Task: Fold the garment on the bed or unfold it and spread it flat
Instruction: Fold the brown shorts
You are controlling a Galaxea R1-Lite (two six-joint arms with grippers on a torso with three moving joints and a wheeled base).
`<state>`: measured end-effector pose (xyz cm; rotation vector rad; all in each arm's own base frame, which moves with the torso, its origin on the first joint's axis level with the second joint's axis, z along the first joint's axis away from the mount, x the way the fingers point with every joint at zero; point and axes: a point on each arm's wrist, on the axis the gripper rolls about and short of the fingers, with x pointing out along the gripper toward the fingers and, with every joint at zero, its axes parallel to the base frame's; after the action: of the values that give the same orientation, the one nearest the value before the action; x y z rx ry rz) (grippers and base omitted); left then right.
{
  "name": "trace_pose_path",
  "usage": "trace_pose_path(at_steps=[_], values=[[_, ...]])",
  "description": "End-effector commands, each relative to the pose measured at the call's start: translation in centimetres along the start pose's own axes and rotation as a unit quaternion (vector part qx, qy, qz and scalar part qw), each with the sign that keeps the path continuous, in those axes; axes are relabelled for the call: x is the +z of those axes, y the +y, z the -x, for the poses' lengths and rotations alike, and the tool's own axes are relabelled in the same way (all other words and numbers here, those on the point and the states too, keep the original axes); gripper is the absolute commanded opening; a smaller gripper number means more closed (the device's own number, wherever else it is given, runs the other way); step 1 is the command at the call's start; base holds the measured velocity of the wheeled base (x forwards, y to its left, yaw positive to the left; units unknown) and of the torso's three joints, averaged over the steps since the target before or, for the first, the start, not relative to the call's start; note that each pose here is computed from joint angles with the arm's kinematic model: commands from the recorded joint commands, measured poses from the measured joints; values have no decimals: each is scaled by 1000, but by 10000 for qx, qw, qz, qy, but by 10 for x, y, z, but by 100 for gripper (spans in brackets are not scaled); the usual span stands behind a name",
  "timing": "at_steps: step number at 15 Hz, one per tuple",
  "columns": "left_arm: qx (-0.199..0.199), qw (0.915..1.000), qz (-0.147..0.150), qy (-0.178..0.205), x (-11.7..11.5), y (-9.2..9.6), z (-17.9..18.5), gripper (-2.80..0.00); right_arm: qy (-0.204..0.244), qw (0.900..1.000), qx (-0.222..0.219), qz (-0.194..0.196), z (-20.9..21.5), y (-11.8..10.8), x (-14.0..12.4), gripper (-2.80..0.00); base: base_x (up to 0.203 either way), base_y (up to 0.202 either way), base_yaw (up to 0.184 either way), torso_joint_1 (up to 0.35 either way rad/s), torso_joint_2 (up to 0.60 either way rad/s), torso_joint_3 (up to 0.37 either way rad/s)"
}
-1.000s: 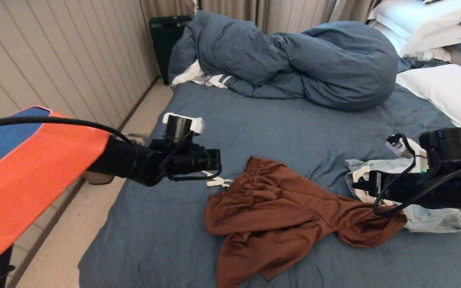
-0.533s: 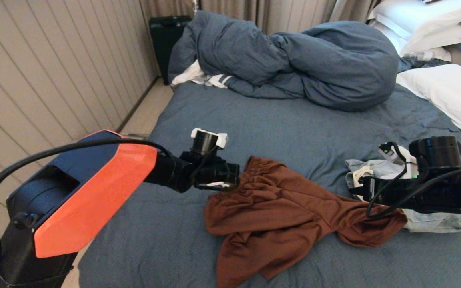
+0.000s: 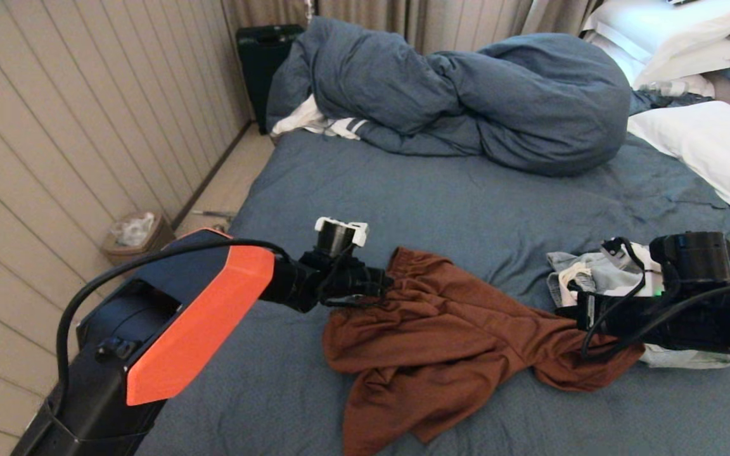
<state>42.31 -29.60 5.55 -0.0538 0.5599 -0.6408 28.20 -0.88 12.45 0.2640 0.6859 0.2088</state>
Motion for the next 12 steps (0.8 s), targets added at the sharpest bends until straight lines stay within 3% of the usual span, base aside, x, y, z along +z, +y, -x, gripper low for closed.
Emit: trace_pose_path(at_steps=[1, 6, 12], values=[[4, 9999, -60, 93, -8, 1, -7, 0, 8, 10000, 8, -8, 1, 0, -1, -280, 0, 0, 0, 0, 0, 0], [-31, 9987, -386, 342, -26, -4, -11, 0, 6, 10000, -5, -13, 1, 0, -2, -280, 0, 0, 0, 0, 0, 0], [-30, 9984, -466, 317, -27, -10, -18, 0, -14, 10000, -8, -11, 2, 0, -1, -280, 0, 0, 0, 0, 0, 0]])
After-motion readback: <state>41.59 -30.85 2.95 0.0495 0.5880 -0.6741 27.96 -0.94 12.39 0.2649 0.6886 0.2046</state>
